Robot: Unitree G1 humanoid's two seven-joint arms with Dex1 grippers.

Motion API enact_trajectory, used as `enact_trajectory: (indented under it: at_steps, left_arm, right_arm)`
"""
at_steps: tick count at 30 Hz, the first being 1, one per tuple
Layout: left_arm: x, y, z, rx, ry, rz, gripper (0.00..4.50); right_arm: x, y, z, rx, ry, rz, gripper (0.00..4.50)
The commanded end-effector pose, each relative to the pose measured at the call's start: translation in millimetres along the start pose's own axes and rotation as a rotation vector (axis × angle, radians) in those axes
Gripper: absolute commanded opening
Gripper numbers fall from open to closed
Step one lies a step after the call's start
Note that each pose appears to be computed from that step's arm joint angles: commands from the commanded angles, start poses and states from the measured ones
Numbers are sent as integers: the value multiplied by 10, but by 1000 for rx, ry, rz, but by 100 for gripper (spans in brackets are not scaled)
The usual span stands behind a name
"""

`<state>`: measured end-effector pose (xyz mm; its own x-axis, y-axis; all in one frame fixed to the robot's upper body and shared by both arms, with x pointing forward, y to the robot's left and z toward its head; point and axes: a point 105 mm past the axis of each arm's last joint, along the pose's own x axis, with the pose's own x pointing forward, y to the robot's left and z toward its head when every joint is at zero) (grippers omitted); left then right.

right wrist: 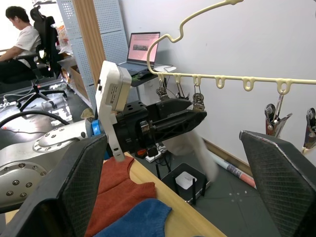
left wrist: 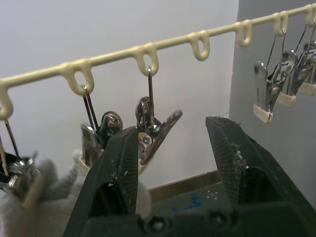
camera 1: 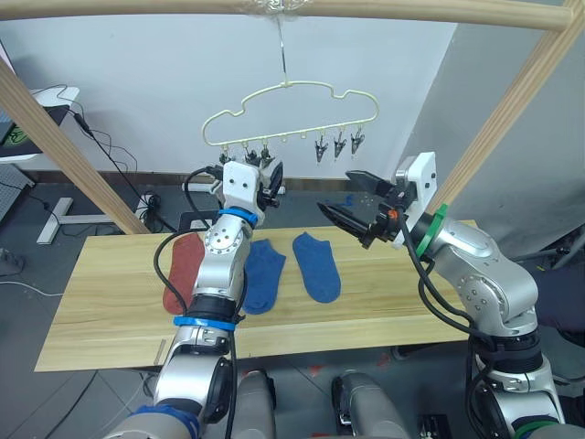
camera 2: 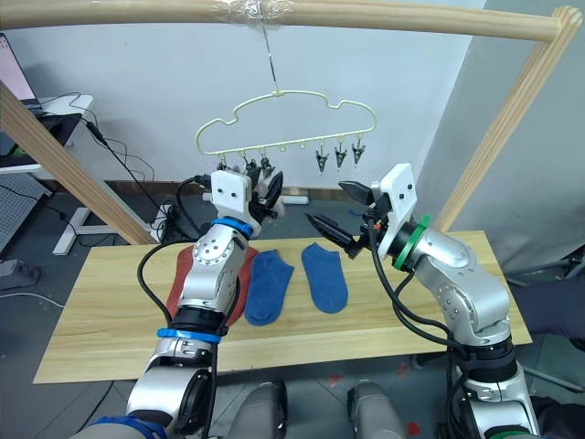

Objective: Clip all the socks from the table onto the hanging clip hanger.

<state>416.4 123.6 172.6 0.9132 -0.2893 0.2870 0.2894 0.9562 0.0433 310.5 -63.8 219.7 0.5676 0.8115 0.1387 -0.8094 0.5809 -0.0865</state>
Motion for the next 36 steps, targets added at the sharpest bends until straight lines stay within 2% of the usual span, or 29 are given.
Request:
enact_trajectory:
  at_steps: [1, 16, 27, 36]
  left_arm:
    - [22, -14, 174, 22, -61, -7, 237]
    - [143, 32, 177, 14, -53, 0, 237]
    - [238, -107, 197, -18, -62, -57, 237]
    - [268, -127, 216, -21, -69, -62, 237]
  right_arm:
    - [-27, 55, 172, -48, -53, 12, 450]
    - [-31, 43, 168, -50, -49, 8, 450]
    - [-33, 24, 175, -54, -50, -1, 450]
    - [-44, 20, 177, -54, -51, -11, 450]
